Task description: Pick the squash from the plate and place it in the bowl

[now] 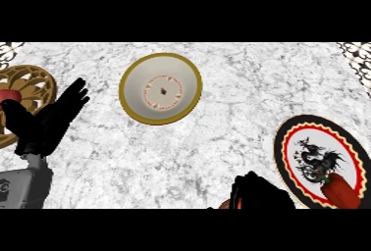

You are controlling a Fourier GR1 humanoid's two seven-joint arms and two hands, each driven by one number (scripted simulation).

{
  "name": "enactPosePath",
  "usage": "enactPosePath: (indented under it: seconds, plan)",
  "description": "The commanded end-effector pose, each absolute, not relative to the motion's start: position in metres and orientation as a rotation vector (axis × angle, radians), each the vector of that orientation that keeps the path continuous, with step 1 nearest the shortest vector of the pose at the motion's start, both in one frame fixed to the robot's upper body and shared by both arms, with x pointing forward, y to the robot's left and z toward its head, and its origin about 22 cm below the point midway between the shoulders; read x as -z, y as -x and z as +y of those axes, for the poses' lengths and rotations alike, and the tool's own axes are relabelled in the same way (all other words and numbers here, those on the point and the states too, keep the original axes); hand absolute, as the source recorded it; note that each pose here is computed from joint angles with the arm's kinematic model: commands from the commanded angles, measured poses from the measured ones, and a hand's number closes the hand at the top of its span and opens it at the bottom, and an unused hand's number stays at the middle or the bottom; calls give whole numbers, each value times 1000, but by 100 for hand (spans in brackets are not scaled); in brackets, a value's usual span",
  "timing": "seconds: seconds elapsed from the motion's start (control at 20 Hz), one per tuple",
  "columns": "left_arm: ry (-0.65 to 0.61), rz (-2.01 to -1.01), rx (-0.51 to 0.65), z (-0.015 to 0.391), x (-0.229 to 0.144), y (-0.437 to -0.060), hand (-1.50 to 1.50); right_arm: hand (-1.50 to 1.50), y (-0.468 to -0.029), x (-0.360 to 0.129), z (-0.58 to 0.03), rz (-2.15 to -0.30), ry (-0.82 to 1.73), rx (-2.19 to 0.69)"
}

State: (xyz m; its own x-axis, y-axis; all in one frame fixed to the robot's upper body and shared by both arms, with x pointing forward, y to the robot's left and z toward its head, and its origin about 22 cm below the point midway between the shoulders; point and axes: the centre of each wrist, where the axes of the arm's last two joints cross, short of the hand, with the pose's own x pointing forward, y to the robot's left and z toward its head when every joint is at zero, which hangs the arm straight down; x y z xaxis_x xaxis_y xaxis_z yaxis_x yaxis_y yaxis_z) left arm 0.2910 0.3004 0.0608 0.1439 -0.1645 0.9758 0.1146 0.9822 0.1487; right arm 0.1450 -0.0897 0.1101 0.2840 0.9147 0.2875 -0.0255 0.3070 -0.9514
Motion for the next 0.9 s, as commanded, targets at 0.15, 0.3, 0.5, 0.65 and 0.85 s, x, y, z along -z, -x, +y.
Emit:
enactPosePath:
  seconds: [0.15,0.3,0.5,0.65,0.85]
  plan:
    - [-17,-1423,222,305,-70,-287,0,150,-115,-162,-79,-1034,1178,-797]
    - [-39,-1421,216,310,-68,-298,0,150,-123,-167,-77,-1068,1212,-838]
    - [-26,-1413,229,281,-64,-299,0,150,-131,-176,-73,-1169,1176,-779]
    - [-27,-1423,247,289,-69,-293,0,150,-135,-176,-69,-1205,1104,-705]
    - [-39,-1408,252,293,-65,-299,0,150,-159,-190,-69,-1259,1082,-669]
